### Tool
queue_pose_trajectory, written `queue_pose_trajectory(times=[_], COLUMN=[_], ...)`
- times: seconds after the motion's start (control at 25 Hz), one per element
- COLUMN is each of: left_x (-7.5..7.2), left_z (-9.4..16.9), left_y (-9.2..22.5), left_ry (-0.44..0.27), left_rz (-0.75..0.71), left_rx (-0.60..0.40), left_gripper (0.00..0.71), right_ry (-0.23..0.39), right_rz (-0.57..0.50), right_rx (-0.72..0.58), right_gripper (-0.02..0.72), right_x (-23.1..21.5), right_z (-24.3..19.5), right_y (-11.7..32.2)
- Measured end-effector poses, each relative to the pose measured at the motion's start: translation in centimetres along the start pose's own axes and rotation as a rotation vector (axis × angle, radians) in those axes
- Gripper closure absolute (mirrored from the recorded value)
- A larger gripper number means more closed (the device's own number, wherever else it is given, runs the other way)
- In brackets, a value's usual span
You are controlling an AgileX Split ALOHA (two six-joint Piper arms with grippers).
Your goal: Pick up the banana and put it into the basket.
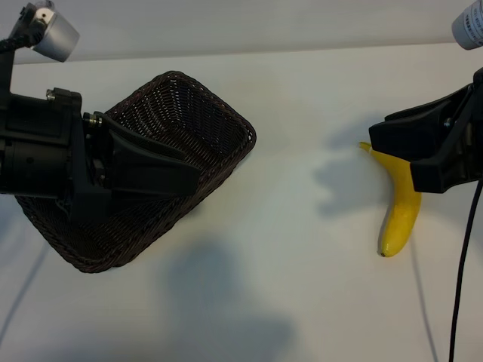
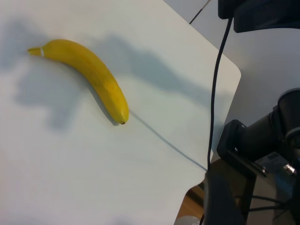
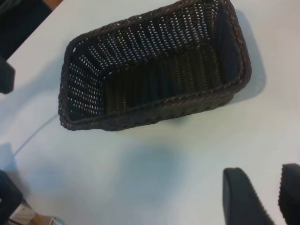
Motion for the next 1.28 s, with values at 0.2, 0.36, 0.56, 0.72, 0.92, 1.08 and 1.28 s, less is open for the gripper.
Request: queue_pose_trajectory(times=[0.2,0.36,0.56,0.72,0.92,1.08,1.28], left_x=[0.00,0.00,0.00,0.00,0.00,-0.02,0.10], left_z=[0.00,0.00,0.00,0.00,0.00,0.00,0.00], left_y=[0.00,0.00,0.00,0.00,0.00,0.01,-0.06], left_ry=[0.000,0.000,0.000,0.000,0.000,0.002,-0.010], left_rz=[0.000,0.000,0.000,0.002,0.002,0.002,0.002], left_rx=[0.000,0.000,0.000,0.000,0.000,0.001,-0.006], left_gripper=[0.298,0.298,0.298,0.298,0.298,0.298,0.298], right_ry=[0.000,0.000,0.002,0.003,0.003,0.003,0.001], right_rz=[0.000,0.000,0.000,0.000,0.000,0.000,-0.012], right_rx=[0.000,0.000,-0.007,-0.010,-0.010,-0.011,-0.002], right_gripper=[0.456,0.456,0.456,0.456,0.456,0.456,0.456], right_x=[0.00,0.00,-0.02,-0.03,-0.03,-0.03,-0.01], right_z=[0.00,0.00,0.00,0.00,0.00,0.00,0.00], right_y=[0.00,0.00,-0.07,-0.10,-0.10,-0.11,-0.02])
Point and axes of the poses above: a point on each arm's last joint axis where the gripper is mounted, z pointing back along that axis away from the gripper, x along the wrist's bending axis when the last joint is at zero, y = z × x, the point moved 1 cm from there along -z, pointing out along that axis toward the gripper, and after that the axes turned 15 degrees about -z, right-handed, at the moved point
